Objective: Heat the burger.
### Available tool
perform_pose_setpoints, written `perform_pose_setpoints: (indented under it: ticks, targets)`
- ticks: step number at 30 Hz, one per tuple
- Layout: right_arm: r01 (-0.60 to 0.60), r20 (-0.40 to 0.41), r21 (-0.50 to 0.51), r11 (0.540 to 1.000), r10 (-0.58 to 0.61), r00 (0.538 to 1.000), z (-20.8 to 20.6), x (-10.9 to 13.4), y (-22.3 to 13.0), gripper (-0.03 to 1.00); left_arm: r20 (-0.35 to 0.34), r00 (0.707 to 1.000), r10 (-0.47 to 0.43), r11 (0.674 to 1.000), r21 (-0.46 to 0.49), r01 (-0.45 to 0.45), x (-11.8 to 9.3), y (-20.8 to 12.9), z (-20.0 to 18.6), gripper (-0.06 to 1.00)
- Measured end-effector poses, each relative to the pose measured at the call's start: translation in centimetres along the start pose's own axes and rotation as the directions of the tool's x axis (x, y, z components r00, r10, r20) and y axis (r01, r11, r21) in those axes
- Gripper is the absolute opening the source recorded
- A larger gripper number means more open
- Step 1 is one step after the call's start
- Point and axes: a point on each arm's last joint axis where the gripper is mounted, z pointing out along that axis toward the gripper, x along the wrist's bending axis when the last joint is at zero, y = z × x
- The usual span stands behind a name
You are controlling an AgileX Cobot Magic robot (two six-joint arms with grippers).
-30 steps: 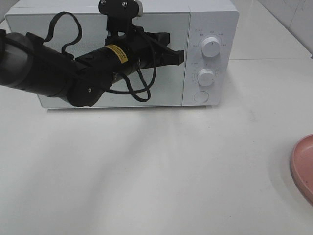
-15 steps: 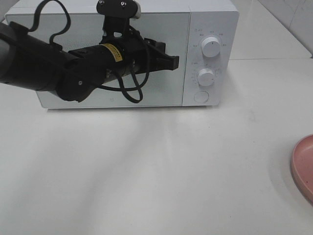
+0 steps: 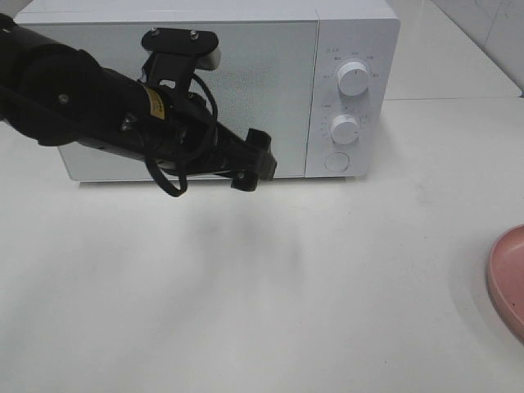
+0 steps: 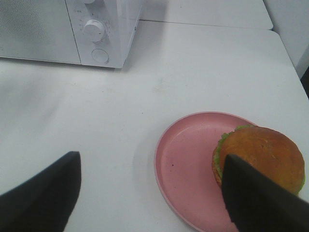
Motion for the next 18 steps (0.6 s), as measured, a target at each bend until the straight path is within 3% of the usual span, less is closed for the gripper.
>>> perform_pose_setpoints:
  ticks: [2,3,4,7,9,13,18]
  targets:
    - [0.0,0.0,0.0,1.0,0.0,1.0,0.0,0.0,0.0,0.76,-0.015,1.0,0.002,0.993,0.119,0.0,0.1,-0.7,-1.3,0.99]
    - [0.0,0.0,0.0,1.0,0.0,1.0,0.0,0.0,0.0,0.76,-0.015,1.0,0.002,0.993,0.119,0.0,0.1,-0.7,-1.3,0.99]
    - [0.0,0.0,0.0,1.0,0.0,1.0,0.0,0.0,0.0,0.76,-0.028,1.0,0.011,0.977,0.214,-0.004,0.1,-1.3,-2.3,0.99]
    - [0.0,0.0,0.0,1.0,0.0,1.0,0.0,0.0,0.0,0.76,-0.035,0.999,0.018,0.967,0.256,-0.008,0.2,-1.6,-2.8,0.99]
    - [0.0,0.0,0.0,1.0,0.0,1.0,0.0,0.0,0.0,0.76,-0.065,0.997,0.046,0.92,0.391,-0.017,0.5,-2.5,-4.8,0.99]
    - [0.0,0.0,0.0,1.0,0.0,1.0,0.0,0.0,0.0,0.76,-0.098,0.995,0.023,0.897,0.442,0.023,1.2,-2.7,-6.2,0.99]
    - [0.0,0.0,0.0,1.0,0.0,1.0,0.0,0.0,0.0,0.76,-0.176,0.983,-0.058,0.877,0.461,0.134,4.1,-2.4,-8.8,0.99]
